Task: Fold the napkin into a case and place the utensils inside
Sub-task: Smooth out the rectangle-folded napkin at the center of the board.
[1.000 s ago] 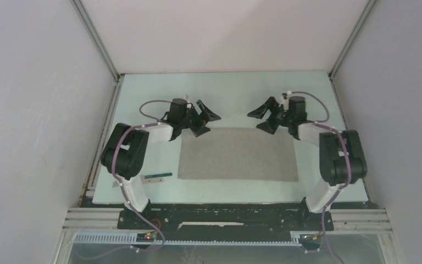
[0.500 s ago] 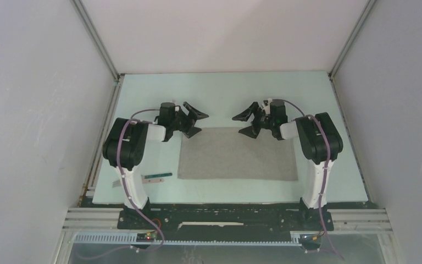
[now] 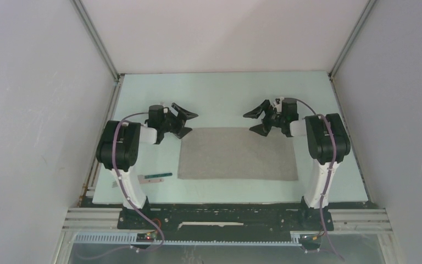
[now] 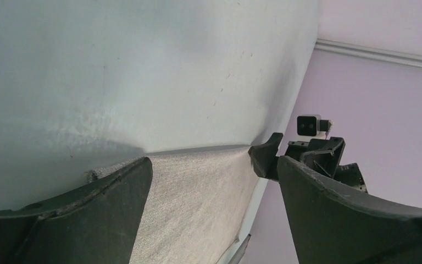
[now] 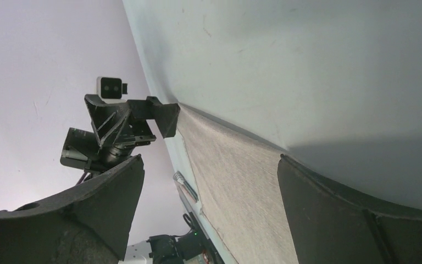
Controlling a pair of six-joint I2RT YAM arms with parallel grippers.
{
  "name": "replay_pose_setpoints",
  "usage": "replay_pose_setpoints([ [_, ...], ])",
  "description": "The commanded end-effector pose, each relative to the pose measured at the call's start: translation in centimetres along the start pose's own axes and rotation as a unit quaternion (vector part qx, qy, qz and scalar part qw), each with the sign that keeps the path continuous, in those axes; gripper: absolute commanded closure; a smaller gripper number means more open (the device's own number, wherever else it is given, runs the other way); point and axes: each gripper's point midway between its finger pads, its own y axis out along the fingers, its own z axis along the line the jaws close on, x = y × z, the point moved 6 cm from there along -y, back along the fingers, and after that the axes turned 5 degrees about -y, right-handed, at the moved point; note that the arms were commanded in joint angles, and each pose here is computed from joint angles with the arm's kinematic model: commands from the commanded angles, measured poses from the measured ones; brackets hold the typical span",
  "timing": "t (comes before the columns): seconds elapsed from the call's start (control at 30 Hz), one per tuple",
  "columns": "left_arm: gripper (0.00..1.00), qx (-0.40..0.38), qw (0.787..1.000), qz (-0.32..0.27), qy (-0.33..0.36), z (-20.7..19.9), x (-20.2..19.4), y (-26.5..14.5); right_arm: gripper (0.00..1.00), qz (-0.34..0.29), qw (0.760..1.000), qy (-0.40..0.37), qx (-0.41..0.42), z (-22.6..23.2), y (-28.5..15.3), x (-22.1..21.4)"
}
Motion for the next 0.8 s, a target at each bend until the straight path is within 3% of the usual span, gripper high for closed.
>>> replay_pose_setpoints([
  [0.0, 0.02, 0.082, 0.996, -0.028, -0.007, 4.3, 0.7, -0.4, 0.00, -0.024, 1.000, -0.010, -0.015, -0.9, -2.5, 1.5],
  [0.77, 0.02, 0.092, 0.995, -0.040, -0.017, 5.2, 1.7, -0.3, 0.00, -0.144, 0.988, 0.041, -0.039, -8.3, -14.6, 6.5],
])
